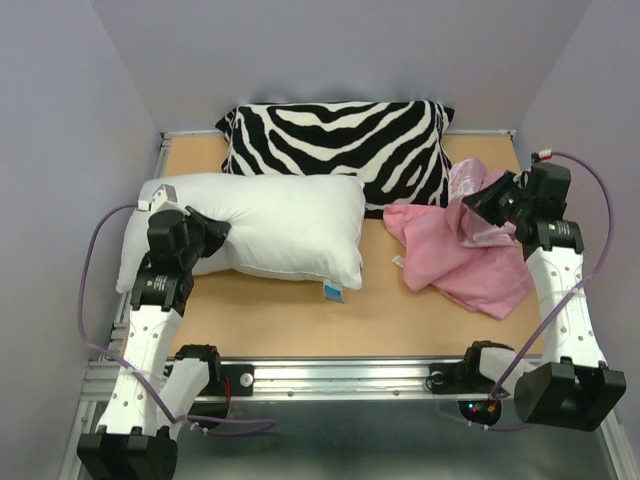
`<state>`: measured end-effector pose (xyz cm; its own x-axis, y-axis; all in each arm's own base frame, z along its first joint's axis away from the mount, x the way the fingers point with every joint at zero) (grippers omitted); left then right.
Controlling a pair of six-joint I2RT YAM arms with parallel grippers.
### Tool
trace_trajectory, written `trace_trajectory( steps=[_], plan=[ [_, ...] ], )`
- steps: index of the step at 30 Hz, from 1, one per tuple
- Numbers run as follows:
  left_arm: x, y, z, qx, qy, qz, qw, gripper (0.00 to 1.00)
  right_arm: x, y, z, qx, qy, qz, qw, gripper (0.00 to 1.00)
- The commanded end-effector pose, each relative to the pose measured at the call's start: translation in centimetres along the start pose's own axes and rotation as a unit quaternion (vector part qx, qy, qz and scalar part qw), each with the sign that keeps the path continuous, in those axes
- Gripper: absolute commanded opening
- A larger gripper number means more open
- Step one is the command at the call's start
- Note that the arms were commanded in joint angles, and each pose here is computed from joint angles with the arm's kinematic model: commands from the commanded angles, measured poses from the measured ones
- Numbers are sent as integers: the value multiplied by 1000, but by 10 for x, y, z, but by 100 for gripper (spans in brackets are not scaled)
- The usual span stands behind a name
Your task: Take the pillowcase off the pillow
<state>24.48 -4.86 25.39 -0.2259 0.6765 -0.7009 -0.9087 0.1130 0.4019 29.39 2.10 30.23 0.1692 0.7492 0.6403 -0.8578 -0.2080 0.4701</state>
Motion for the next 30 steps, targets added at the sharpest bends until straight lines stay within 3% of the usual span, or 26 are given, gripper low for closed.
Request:
trace_trajectory(
  steps=[1,6,10,13,14,15,16,17,25,30],
  plan=[
    [-25,21,14,-57,-13,-72,996,3,-15,5,-10,-42,45,-6,998,1],
    [-21,43,16,-74,-52,-72,993,18,-30,7,-38,-17,54,-3,998,1],
    [-25,48,14,-64,-76,-87,991,37,-49,3,-64,6,50,-14,999,10],
    [-28,51,13,-60,-88,-99,989,51,-64,1,-79,11,45,-35,998,35],
    [-29,53,13,-58,-97,-101,988,54,-67,1,-81,9,44,-40,998,54],
    [-29,55,12,-53,-104,-103,988,81,-71,2,-83,4,40,-48,998,61],
    [-28,55,12,-53,-108,-101,988,82,-72,3,-83,-1,39,-51,998,66],
    [-27,57,12,-54,-115,-100,987,82,-72,4,-83,-4,40,-52,998,99],
    [-44,73,27,-81,-150,-124,978,88,-50,2,-55,-33,65,-71,995,100],
    [-65,61,35,-63,-158,-154,973,89,18,-3,-34,-65,110,-55,990,100]
  ],
)
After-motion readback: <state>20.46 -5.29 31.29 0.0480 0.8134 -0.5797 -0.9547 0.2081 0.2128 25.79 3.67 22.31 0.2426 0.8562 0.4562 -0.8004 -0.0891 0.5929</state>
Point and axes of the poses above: each gripper's point midway between its finger pads, its own y axis back along the fingers, its own x axis along the line the jaws close on, z = x × y, the point moved 5 cm from there along y, back along the fingers, and after that the axes turned 3 degrees about y, right-handed, at the moved point
